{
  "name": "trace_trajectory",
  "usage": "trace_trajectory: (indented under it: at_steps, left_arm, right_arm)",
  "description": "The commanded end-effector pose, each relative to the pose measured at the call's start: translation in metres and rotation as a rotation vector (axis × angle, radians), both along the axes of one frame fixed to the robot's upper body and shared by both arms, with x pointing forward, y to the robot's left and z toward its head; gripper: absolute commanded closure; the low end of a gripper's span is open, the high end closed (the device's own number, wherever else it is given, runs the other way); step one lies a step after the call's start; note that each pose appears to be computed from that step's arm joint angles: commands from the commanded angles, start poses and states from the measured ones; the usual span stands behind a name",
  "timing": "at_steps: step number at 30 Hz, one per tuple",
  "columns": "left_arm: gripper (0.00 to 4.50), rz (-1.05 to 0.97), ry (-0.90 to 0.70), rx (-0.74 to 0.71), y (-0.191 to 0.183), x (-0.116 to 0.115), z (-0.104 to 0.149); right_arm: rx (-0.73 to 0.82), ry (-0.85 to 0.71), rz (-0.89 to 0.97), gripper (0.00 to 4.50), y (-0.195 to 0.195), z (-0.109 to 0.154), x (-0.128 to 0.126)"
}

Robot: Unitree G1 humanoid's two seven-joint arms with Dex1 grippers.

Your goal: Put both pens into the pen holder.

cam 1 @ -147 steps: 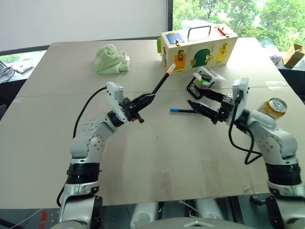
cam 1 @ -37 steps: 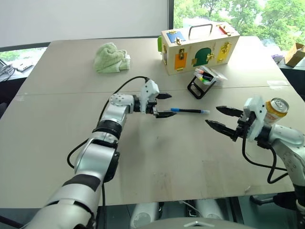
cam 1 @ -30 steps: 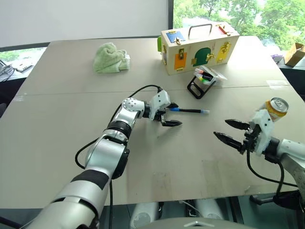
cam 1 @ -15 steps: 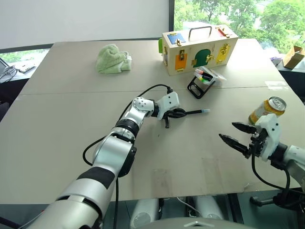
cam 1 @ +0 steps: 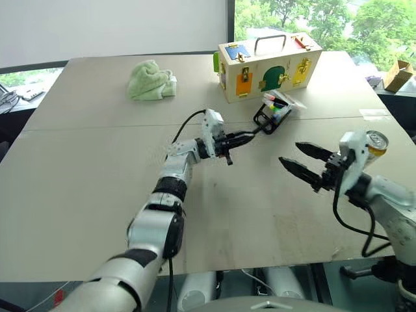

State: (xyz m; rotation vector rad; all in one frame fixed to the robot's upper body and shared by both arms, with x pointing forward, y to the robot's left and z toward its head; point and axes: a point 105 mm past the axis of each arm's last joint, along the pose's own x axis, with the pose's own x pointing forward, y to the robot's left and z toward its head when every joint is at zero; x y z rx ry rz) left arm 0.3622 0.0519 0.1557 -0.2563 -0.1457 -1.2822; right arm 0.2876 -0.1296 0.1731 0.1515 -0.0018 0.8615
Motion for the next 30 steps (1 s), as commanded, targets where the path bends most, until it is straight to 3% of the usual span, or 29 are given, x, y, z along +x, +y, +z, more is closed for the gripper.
trace_trajectory:
  at_steps: [1,5,8,11,15,17,18,21,24,28,30]
  left_arm:
    - [4.45,-0.068,0.014,-0.067,0.001,-0.031,0.020]
    - [4.45,-0.024,0.055,-0.083,0.004,-0.038,0.019]
    - [4.45,-0.022,0.063,-0.095,0.003,-0.041,0.024]
    - [4.50,-0.005,0.054,-0.072,0.000,-0.040,0.021]
    - [4.50,-0.002,0.049,-0.069,-0.002,-0.039,0.019]
    - [4.50,0.007,0.049,-0.076,-0.003,-0.037,0.018]
    - [4.50,0.009,0.048,-0.077,-0.003,-0.036,0.018]
    - [3.19,0.040,0.016,-0.061,-0.006,-0.033,0.018]
    - [2.32,0.110,-0.013,-0.034,0.001,-0.024,0.026]
    - [2.32,0.231,-0.244,0.356,0.020,-0.017,0.018]
    - [2.32,0.300,-0.295,0.392,0.029,-0.011,0.033]
  right_arm:
    - [0.167,-0.024,0.014,0.75,0.013,0.021,0.015]
    - [0.280,-0.028,0.018,0.75,0.026,0.037,0.034]
    - [0.333,-0.050,0.109,0.75,0.043,0.053,0.035]
    - [0.373,-0.060,0.136,1.61,0.048,0.063,0.037]
    - [0.383,-0.065,0.174,3.63,0.053,0.067,0.037]
    - [0.390,-0.067,0.180,4.25,0.054,0.069,0.037]
    - [0.390,-0.068,0.183,4.30,0.055,0.070,0.037]
    - [0.389,-0.092,0.183,4.35,0.056,0.076,0.038]
    - [0.213,-0.255,0.089,4.39,0.050,0.084,0.047]
    - [-0.056,-0.493,0.042,4.39,0.051,0.098,0.052]
    - [-0.124,-0.610,0.019,4.39,0.053,0.114,0.054]
